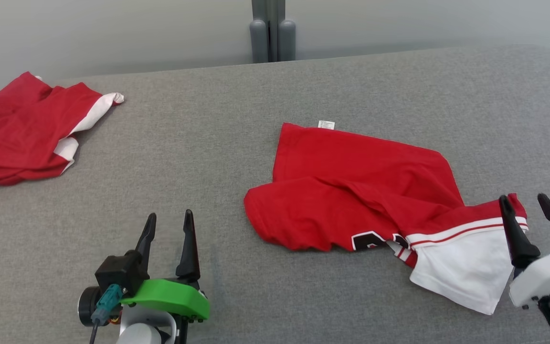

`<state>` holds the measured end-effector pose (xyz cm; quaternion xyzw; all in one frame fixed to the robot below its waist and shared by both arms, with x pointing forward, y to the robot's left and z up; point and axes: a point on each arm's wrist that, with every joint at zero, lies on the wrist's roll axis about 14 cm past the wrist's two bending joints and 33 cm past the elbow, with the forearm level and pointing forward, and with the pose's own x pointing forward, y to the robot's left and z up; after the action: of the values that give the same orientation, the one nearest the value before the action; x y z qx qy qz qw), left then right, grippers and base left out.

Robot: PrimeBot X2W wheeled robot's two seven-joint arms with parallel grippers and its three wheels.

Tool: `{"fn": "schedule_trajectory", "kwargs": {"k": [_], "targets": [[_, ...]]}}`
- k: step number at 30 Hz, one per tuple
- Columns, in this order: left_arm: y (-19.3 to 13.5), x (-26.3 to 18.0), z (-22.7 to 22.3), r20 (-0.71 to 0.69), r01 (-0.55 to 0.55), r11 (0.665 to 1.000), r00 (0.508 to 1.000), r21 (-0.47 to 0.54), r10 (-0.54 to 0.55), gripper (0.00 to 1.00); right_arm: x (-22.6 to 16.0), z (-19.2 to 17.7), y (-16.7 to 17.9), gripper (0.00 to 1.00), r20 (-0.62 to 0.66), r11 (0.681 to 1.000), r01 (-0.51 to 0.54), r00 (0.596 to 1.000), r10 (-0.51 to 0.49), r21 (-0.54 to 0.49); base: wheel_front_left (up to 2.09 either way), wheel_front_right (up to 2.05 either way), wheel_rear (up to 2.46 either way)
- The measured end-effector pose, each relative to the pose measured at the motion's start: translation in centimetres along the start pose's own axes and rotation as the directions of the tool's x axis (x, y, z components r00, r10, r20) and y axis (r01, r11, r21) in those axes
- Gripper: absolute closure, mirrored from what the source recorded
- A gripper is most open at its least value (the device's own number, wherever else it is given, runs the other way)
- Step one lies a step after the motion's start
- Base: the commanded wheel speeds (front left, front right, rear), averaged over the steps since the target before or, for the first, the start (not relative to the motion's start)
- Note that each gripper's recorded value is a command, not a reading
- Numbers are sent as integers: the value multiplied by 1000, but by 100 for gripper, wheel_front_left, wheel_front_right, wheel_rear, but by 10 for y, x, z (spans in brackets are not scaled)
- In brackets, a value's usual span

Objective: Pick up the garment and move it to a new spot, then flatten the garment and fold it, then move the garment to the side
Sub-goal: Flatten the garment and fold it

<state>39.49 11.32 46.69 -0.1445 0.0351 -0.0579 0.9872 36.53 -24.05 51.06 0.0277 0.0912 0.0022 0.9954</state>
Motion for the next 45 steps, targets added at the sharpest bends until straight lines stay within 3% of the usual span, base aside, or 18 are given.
{"fn": "schedule_trajectory", "kwargs": {"k": [5, 9, 14, 21, 22, 23, 25, 26, 30, 34, 41, 45], "targets": [[9, -2, 1, 2, -28, 1000, 1000, 1, 28, 0, 47, 11, 6, 0, -55, 995, -67, 996, 63, -75, 0, 0, 0], [21, -5, 1, 1, -63, 998, 998, 2, 63, 0, 78, -16, 19, 0, -200, 986, -133, 973, 112, -96, 0, 0, 0], [40, -11, 2, 3, -124, 992, 992, 2, 124, 0, 102, -67, 23, 0, -401, 982, -166, 909, 117, -89, 0, 0, 0], [65, -23, 2, 1, -206, 979, 979, 7, 206, 0, 118, -113, 37, 0, -556, 976, -208, 820, 138, -65, 0, 0, 0], [67, -24, 2, 0, -211, 977, 977, 7, 211, 0, 122, -114, 37, 53, -558, 976, -209, 818, 137, -68, 0, 0, 0], [69, -25, 2, -1, -218, 976, 976, 6, 218, 0, 126, -115, 37, 62, -560, 976, -208, 818, 134, -70, 0, 0, 0], [72, -25, 1, -4, -227, 974, 974, 7, 227, 0, 133, -117, 38, 95, -563, 975, -210, 816, 131, -77, 0, 0, 0], [73, -25, 1, -4, -231, 973, 973, 7, 231, 0, 137, -116, 38, 100, -556, 974, -212, 821, 131, -83, 0, 0, 0], [77, -26, 0, -8, -242, 970, 970, 6, 242, 0, 162, -99, 40, 100, -486, 970, -210, 865, 125, -123, 0, 0, 0], [82, -27, 4, 1, -256, 967, 967, 8, 256, 0, 195, -59, 46, 100, -365, 965, -200, 922, 127, -172, 0, 0, 0], [89, -31, 8, 10, -284, 959, 959, 1, 284, 0, 238, -7, 68, 100, -240, 952, -194, 961, 136, -235, 0, 0, 0], [95, -35, 8, 8, -306, 952, 952, 0, 306, 0, 252, -2, 68, 100, -221, 951, -170, 969, 114, -256, 0, 0, 0]]}}
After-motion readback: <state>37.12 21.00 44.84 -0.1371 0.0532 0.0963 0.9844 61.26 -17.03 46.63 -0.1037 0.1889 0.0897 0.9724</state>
